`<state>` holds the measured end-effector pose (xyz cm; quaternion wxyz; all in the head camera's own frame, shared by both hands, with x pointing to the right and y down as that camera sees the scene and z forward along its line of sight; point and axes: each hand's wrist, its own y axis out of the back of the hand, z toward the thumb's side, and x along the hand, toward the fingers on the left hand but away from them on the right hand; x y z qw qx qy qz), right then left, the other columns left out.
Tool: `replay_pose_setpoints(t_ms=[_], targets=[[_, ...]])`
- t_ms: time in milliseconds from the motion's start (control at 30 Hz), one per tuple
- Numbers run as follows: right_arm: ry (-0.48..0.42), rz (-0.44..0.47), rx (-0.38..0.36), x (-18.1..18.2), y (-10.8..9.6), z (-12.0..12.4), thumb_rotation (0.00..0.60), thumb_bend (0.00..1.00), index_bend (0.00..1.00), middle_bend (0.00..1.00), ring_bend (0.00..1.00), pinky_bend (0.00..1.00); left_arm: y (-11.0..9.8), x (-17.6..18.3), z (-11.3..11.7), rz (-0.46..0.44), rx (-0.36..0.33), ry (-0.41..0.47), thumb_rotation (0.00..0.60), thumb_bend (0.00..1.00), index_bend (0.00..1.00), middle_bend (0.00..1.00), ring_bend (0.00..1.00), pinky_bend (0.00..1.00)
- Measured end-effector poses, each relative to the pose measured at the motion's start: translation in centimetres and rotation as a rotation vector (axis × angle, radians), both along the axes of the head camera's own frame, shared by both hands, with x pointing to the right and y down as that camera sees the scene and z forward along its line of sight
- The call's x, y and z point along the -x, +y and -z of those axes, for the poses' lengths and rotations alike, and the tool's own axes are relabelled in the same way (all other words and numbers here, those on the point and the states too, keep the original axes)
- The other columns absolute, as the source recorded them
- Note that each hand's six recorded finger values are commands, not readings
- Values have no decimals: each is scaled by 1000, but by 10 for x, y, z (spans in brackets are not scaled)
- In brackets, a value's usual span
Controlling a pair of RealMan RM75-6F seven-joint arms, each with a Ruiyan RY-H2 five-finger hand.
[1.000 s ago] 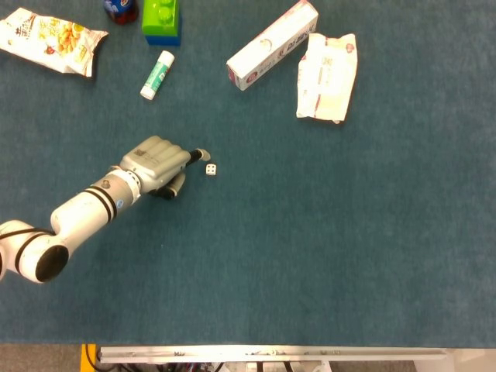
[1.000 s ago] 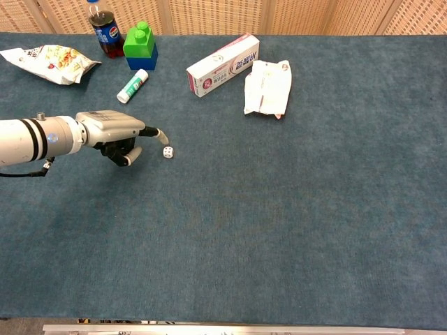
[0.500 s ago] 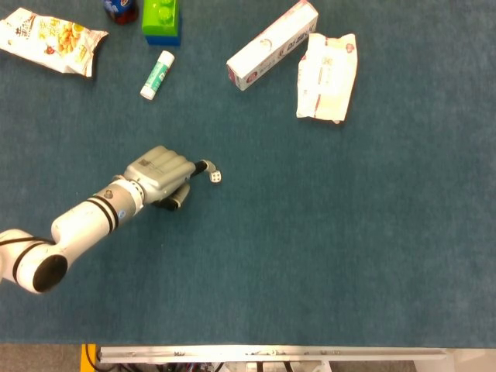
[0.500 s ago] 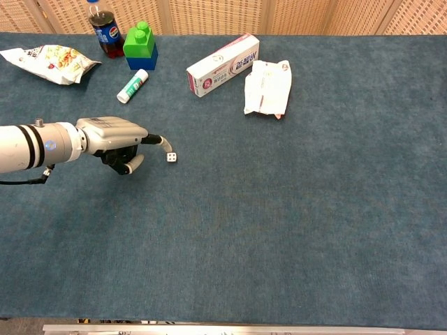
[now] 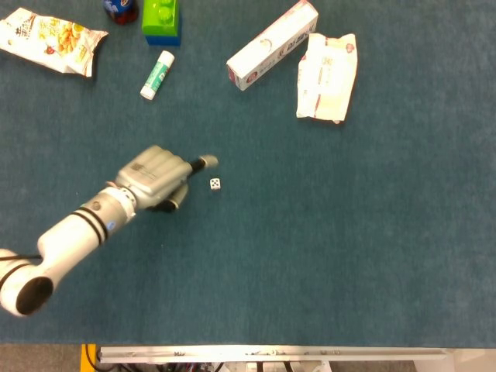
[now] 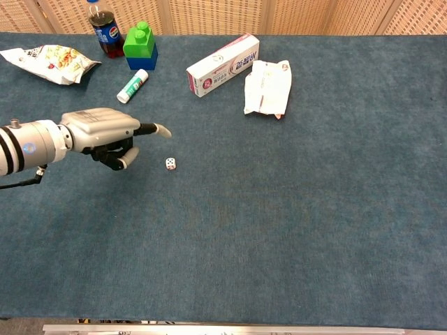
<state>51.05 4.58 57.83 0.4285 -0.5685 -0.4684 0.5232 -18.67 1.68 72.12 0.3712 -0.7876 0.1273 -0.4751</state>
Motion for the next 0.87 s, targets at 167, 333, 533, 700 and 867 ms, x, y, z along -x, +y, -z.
replay_pose_setpoints(t_ms=[167, 333, 533, 700, 867], targets=[[10, 5, 5, 1, -2, -2, 600, 371, 286, 376, 306, 393, -9, 33, 18, 133, -137, 23, 600, 501, 14, 515, 486, 670], [10, 28, 18, 6, -5, -5, 600, 290, 286, 376, 306, 393, -3, 94, 39, 345, -290, 9, 600, 402, 14, 373, 356, 503], [22, 63, 36, 12, -5, -10, 600, 290, 286, 376, 306, 393, 27, 162, 63, 566, -431, -24, 600, 376, 33, 336, 321, 433], [20, 87, 45, 17, -3, -15, 600, 293, 286, 376, 306, 393, 54, 193, 80, 651, -514, -29, 600, 376, 37, 337, 321, 431], [12, 88, 52, 18, 0, -18, 600, 295, 286, 376, 306, 393, 72, 203, 88, 668, -532, -34, 600, 376, 40, 337, 321, 427]])
